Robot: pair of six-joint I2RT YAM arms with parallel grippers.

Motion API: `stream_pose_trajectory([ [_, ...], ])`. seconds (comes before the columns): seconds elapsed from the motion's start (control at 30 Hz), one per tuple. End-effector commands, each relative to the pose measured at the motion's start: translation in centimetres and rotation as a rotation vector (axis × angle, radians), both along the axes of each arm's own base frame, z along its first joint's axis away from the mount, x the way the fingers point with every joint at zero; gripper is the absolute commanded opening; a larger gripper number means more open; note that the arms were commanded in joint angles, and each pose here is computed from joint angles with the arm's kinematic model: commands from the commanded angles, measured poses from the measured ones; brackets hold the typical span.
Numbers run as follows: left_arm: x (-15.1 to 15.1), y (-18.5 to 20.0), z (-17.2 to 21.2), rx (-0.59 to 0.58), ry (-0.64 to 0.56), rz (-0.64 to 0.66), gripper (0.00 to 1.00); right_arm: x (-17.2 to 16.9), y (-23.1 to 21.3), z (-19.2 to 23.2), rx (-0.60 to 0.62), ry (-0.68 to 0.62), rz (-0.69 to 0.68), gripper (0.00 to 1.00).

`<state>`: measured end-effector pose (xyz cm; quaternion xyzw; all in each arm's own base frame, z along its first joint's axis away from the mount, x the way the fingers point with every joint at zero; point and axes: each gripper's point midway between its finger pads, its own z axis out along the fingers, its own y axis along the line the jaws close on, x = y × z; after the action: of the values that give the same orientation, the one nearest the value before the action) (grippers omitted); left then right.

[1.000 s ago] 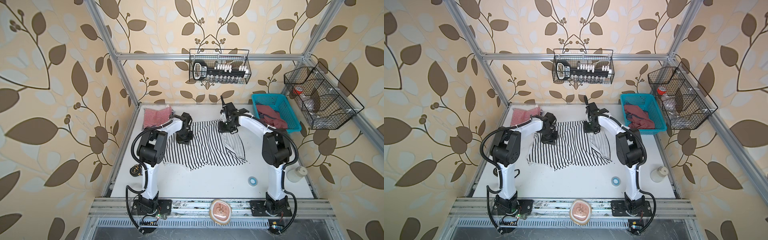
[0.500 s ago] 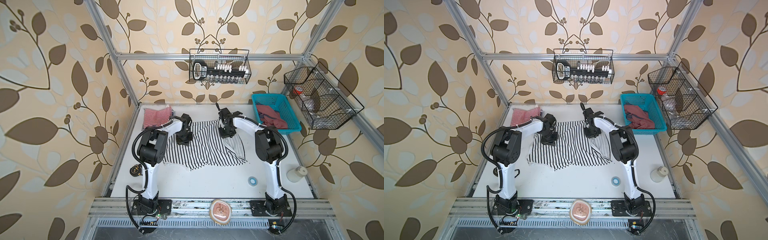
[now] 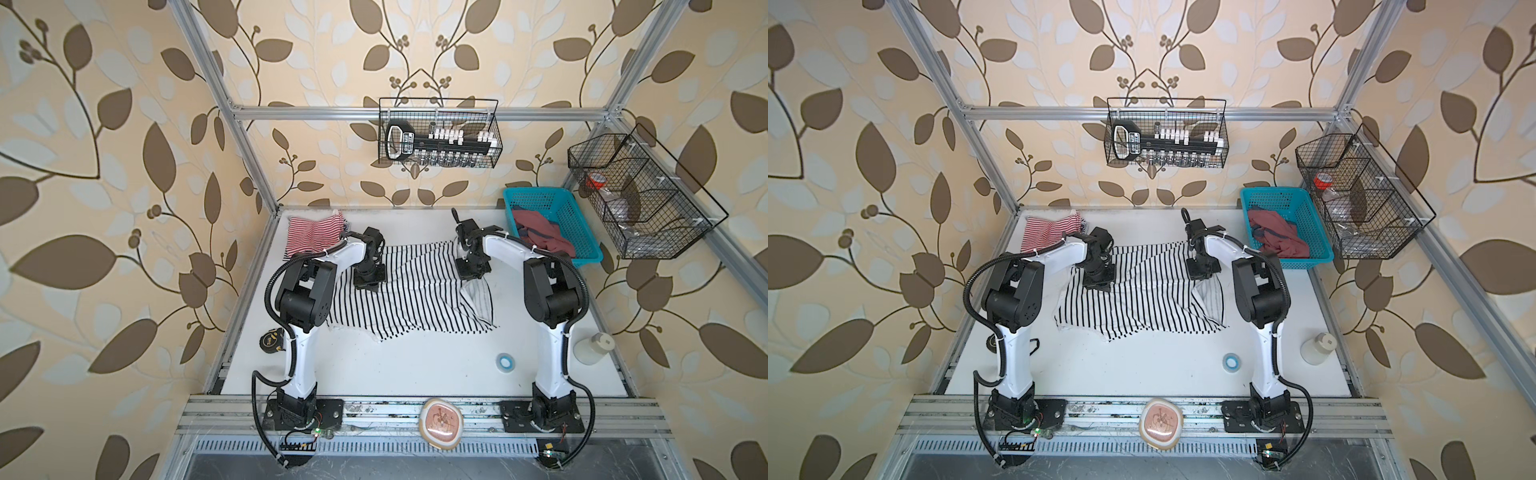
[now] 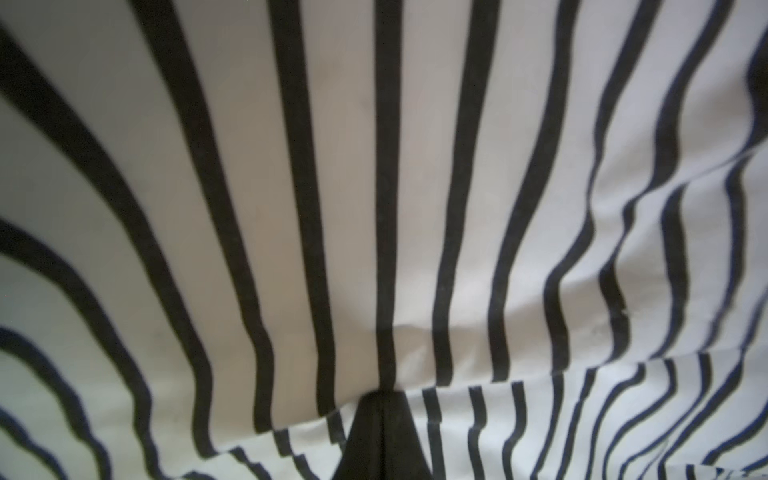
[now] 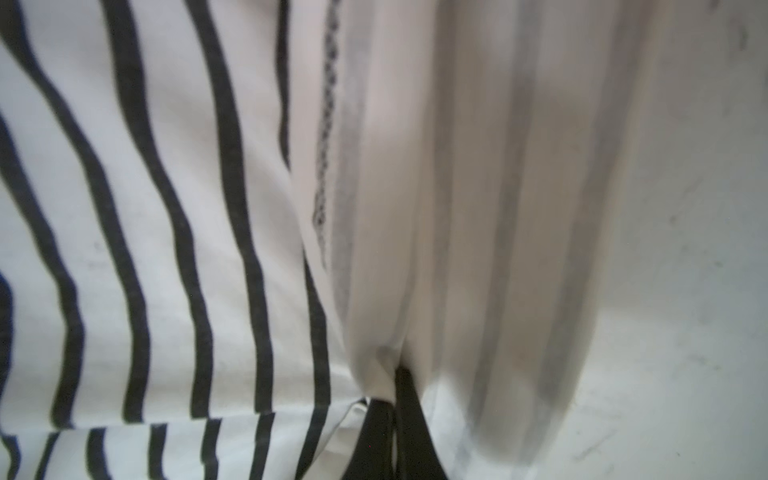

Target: Fold and stack the tank tops

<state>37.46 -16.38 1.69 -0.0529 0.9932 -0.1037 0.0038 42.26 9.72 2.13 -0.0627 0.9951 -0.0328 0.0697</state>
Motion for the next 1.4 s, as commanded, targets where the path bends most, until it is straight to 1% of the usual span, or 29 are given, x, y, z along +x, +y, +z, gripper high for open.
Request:
stream_pose_trajectory([
  [0.0,-4.8,3.8,-6.5,0.182,0.217,-0.016,0.0,-0.9,-2.1,0.3,0.035,0.029,-0.055,0.0],
  [0.03,-4.9,3.9,-6.7,0.185,0.221,-0.016,0.0,-0.9,-2.5,0.3,0.054,0.031,-0.072,0.03],
  [0.1,-5.0,4.1,-6.9,0.196,0.225,-0.018,0.0,-0.8,-3.5,0.4,0.069,0.028,-0.106,0.13],
  [0.17,-5.0,4.3,-6.9,0.204,0.225,-0.018,0.0,-0.6,-4.8,0.6,0.068,0.021,-0.133,0.15],
  [0.23,-4.9,4.3,-6.9,0.202,0.225,-0.015,0.0,-0.3,-6.1,1.0,0.063,0.005,-0.162,0.19],
  [0.3,-4.7,4.1,-6.7,0.19,0.222,-0.016,0.0,0.0,-7.0,1.8,0.056,-0.016,-0.181,0.2],
  [0.37,-4.4,3.7,-6.2,0.17,0.209,-0.015,0.0,0.3,-7.0,3.1,0.062,-0.057,-0.181,0.21],
  [0.47,-4.0,3.5,-5.6,0.163,0.191,-0.014,0.0,0.7,-4.9,5.2,0.093,-0.119,-0.136,0.22],
  [0.53,-3.8,3.3,-5.3,0.151,0.185,-0.014,0.0,1.2,-1.8,6.4,0.125,-0.167,-0.064,0.24],
  [0.6,-3.7,3.0,-5.1,0.137,0.181,-0.014,0.0,1.5,1.7,6.8,0.175,-0.179,0.009,0.24],
  [0.67,-3.7,2.9,-5.1,0.13,0.181,-0.013,0.0,1.8,4.6,6.3,0.219,-0.16,0.063,0.23],
  [0.73,-3.7,2.9,-5.1,0.127,0.181,-0.015,0.0,2.5,6.1,5.1,0.241,-0.122,0.076,0.17],
  [0.83,-3.8,2.9,-5.2,0.129,0.184,-0.016,0.0,3.9,7.2,3.3,0.271,-0.091,0.07,0.05],
  [0.93,-3.9,3.0,-5.3,0.133,0.186,-0.018,0.0,5.2,7.7,2.0,0.283,-0.077,0.064,0.03],
  [1.07,-4.2,3.3,-5.6,0.149,0.198,-0.019,0.0,6.5,6.2,0.4,0.263,-0.048,0.024,0.01],
  [1.37,-5.4,4.5,-6.6,0.169,0.235,0.008,0.0,9.2,-0.1,-1.2,0.196,-0.059,-0.09,0.0],
])
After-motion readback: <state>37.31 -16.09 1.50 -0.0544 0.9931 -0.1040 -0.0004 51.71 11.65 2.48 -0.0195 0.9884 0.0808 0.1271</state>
